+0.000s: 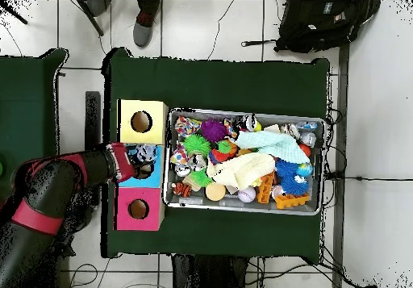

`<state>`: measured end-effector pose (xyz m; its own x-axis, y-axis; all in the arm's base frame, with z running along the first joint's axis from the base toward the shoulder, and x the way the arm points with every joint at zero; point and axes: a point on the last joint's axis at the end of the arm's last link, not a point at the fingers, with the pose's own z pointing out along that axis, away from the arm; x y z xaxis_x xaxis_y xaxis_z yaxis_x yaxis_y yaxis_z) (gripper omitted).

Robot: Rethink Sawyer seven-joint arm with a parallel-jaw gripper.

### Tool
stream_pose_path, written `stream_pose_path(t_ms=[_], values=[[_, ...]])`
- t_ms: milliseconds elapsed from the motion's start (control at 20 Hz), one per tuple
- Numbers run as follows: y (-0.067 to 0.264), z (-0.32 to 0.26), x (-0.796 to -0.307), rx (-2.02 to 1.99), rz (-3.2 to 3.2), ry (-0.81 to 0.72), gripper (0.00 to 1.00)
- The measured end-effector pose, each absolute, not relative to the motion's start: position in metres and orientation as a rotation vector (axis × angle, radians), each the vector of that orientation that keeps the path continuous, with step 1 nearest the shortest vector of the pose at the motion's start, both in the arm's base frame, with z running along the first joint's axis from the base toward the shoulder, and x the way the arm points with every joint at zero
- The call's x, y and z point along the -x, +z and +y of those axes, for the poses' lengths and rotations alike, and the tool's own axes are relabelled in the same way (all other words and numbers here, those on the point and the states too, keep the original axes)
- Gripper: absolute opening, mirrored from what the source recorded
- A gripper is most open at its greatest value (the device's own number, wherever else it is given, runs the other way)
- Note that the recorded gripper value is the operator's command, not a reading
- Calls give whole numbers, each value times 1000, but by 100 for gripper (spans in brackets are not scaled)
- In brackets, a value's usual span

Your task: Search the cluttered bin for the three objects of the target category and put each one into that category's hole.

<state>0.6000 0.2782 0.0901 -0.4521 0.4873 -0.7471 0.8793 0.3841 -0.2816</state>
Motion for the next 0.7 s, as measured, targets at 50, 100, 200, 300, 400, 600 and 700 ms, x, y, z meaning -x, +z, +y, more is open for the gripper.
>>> stream_pose_path(t_ms=[50, 100, 200, 300, 400, 600, 700], values=[[90, 279, -599, -1167, 2087, -911, 0], [90, 281, -599, -1164, 2088, -910, 0], [89, 285, -597, -1156, 2090, -908, 0], [88, 292, -593, -1147, 2090, -902, 0], [86, 297, -589, -1141, 2089, -897, 0], [82, 308, -582, -1133, 2084, -888, 0], [80, 311, -580, -1129, 2083, -886, 0]])
